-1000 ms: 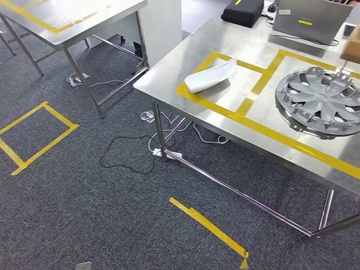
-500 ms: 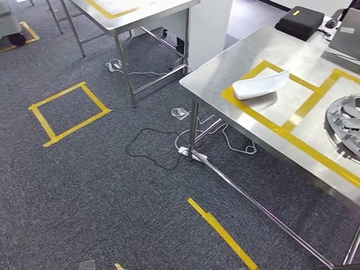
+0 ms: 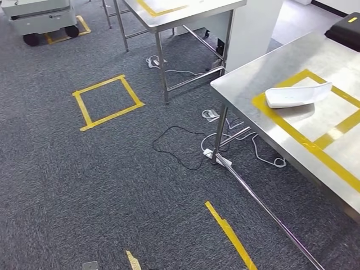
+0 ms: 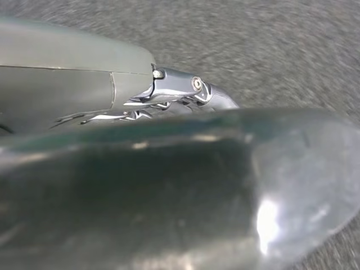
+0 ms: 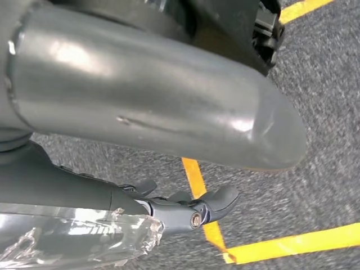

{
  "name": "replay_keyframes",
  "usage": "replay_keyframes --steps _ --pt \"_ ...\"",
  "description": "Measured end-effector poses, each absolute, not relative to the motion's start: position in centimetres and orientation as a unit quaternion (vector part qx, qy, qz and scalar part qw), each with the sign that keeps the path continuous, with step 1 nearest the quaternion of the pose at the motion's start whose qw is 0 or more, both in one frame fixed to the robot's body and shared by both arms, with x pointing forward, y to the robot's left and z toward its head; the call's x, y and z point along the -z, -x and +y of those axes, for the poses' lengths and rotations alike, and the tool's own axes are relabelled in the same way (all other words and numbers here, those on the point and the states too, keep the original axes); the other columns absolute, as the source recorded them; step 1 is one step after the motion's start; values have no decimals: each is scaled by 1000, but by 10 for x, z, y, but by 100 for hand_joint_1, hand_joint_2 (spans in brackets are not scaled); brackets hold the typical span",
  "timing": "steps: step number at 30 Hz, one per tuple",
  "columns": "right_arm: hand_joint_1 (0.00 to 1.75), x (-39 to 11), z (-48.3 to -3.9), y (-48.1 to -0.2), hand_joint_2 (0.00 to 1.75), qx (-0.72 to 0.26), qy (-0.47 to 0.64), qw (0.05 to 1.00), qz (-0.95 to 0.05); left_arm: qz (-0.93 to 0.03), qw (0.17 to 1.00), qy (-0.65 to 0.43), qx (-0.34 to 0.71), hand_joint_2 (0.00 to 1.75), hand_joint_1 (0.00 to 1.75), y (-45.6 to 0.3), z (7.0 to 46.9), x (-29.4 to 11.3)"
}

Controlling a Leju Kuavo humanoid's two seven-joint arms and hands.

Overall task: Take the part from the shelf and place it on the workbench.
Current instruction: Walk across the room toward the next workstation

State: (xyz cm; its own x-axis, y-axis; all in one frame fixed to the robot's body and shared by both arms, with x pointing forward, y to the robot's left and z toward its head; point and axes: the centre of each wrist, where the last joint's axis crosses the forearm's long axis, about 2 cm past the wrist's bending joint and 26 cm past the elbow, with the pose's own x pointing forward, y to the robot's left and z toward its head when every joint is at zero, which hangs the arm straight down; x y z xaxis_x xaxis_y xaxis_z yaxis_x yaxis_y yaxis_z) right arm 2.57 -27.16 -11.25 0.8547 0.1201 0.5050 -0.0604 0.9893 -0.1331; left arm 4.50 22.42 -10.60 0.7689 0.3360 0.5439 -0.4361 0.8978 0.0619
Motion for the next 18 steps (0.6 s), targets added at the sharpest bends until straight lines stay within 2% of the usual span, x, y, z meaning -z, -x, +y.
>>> replay_keyframes --steps 18 --pt "0 112 -271 -27 0 -42 53 961 -268 -273 938 -94 -193 0 0 -45 223 106"
